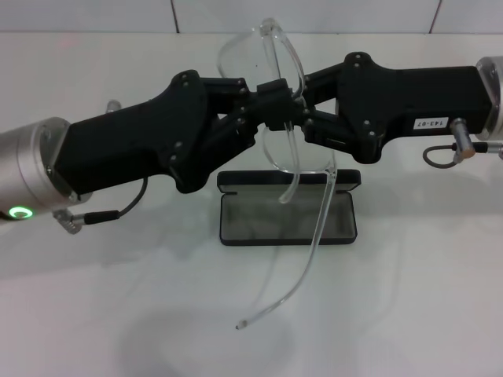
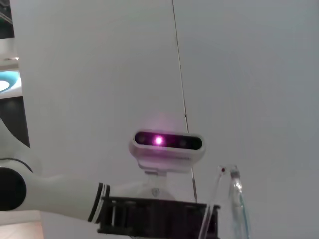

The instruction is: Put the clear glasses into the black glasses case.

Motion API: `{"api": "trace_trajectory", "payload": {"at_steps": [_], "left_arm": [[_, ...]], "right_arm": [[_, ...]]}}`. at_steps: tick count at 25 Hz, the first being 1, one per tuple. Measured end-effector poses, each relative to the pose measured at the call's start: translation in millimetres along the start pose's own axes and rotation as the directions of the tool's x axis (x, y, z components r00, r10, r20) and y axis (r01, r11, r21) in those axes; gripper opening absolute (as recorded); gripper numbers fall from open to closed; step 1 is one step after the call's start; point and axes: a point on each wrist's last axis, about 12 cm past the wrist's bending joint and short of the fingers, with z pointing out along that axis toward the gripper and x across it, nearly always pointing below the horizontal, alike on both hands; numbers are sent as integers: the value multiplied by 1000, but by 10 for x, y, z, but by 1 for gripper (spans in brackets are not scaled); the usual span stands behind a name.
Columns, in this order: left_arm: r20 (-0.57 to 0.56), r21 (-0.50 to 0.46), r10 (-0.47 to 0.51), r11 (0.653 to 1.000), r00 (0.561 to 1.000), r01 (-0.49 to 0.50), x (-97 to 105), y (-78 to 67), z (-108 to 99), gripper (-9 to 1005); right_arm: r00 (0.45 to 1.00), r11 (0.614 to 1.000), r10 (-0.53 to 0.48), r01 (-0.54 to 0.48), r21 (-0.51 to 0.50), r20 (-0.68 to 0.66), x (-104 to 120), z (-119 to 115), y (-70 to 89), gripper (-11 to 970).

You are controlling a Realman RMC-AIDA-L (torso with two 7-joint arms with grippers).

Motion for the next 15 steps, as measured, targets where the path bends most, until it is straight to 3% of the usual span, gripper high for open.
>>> {"api": "trace_trajectory", "payload": {"at_steps": [15], "left_arm": [[11,-26,1,1000,1000,-1,44,18,-36,60]], "right_arm": [[1000,1000,-6,7,-7,22,-11,0,10,154]]}}
